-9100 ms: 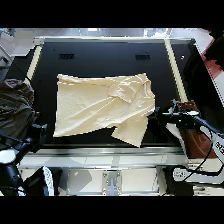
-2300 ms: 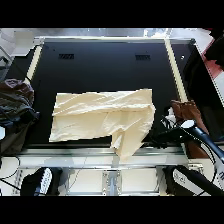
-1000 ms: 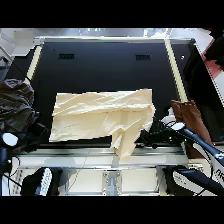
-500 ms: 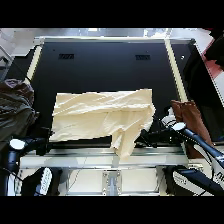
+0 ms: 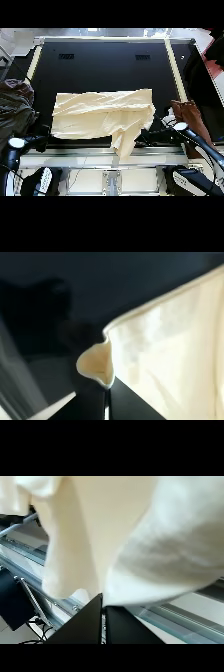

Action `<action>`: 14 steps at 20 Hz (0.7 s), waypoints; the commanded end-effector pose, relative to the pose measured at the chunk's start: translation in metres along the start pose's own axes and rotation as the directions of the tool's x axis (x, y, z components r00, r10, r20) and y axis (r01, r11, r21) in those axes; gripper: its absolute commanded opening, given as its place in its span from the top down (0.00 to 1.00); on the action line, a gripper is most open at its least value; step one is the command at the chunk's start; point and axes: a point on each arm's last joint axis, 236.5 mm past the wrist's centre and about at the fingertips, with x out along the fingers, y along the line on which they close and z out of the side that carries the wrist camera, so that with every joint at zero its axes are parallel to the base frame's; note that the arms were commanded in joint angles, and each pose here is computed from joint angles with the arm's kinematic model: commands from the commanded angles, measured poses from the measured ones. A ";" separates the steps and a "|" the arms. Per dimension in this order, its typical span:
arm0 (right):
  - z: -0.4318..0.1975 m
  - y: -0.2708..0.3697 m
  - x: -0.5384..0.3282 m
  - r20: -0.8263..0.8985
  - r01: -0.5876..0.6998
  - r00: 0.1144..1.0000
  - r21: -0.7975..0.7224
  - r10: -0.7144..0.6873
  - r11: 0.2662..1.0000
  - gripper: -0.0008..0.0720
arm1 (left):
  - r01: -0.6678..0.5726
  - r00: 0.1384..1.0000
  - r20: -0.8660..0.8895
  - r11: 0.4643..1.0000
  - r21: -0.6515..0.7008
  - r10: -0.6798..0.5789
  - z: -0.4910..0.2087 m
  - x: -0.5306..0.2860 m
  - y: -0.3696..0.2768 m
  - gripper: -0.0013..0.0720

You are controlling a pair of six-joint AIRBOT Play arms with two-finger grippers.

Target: Fold the shirts.

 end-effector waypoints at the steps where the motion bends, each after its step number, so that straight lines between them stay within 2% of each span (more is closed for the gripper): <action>1: -0.003 0.021 -0.019 0.052 -0.007 0.999 -0.089 0.012 0.996 0.97 | 0.073 0.997 0.019 0.971 0.226 -0.080 0.003 -0.027 -0.031 0.97; 7: 0.008 0.050 -0.088 0.254 0.186 0.960 -0.261 -0.118 0.947 0.97 | 0.114 0.945 0.218 0.871 0.478 -0.243 0.036 -0.115 -0.097 0.97; 10: 0.041 0.081 -0.122 0.377 0.250 0.919 -0.325 -0.118 0.912 0.97 | 0.110 0.939 0.206 0.807 0.580 -0.276 0.044 -0.132 -0.127 0.98; 14: 0.103 0.115 -0.142 0.471 0.284 0.878 -0.364 -0.088 0.887 0.97 | 0.088 0.965 0.125 0.731 0.676 -0.232 0.060 -0.112 -0.164 0.98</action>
